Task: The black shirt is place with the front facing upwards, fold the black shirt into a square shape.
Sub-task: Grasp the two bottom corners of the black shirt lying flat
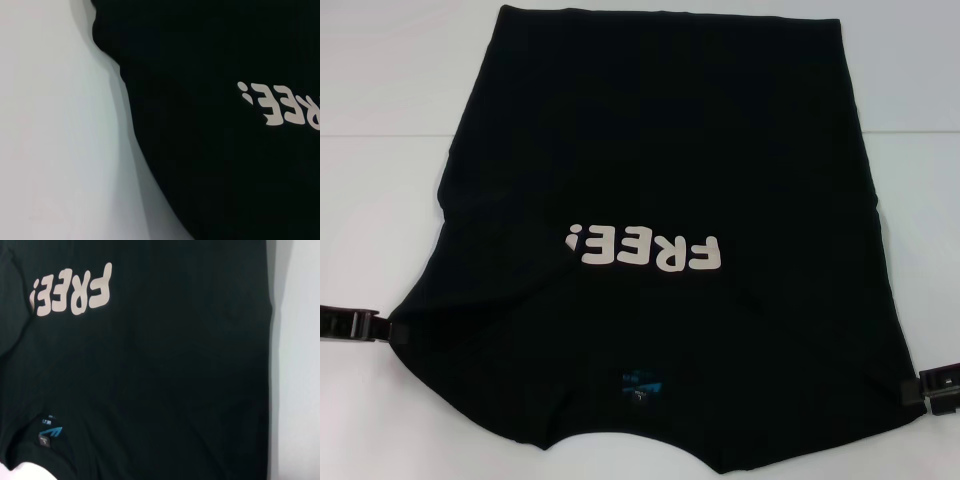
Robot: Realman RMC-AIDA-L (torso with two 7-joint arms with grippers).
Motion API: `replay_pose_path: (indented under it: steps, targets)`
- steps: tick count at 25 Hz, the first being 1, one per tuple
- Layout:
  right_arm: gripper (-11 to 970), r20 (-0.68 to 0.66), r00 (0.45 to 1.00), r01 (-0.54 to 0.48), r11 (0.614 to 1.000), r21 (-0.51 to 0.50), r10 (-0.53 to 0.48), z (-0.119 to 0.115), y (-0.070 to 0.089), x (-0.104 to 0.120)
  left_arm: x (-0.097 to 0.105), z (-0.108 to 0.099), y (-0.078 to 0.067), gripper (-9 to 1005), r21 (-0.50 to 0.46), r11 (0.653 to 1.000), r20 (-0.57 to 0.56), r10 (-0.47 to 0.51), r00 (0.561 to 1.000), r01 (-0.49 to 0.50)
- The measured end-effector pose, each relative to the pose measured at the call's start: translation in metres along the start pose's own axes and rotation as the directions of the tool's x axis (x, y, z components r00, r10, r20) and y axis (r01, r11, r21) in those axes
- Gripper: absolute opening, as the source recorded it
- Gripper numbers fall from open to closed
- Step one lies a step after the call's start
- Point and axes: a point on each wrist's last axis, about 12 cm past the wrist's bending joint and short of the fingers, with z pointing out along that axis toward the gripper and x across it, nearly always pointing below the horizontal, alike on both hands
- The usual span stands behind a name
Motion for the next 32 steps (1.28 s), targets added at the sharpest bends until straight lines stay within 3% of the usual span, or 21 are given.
replay_pose_path:
  steps: [32]
  targets:
    - [680, -0.010, 1.000, 0.014, 1.000, -0.016, -0.014, 0.0075, 0.0051, -0.0012, -0.0001, -0.0004, 0.0001, 15, 0.000, 1.000, -0.001, 0.000, 1.000, 0.000]
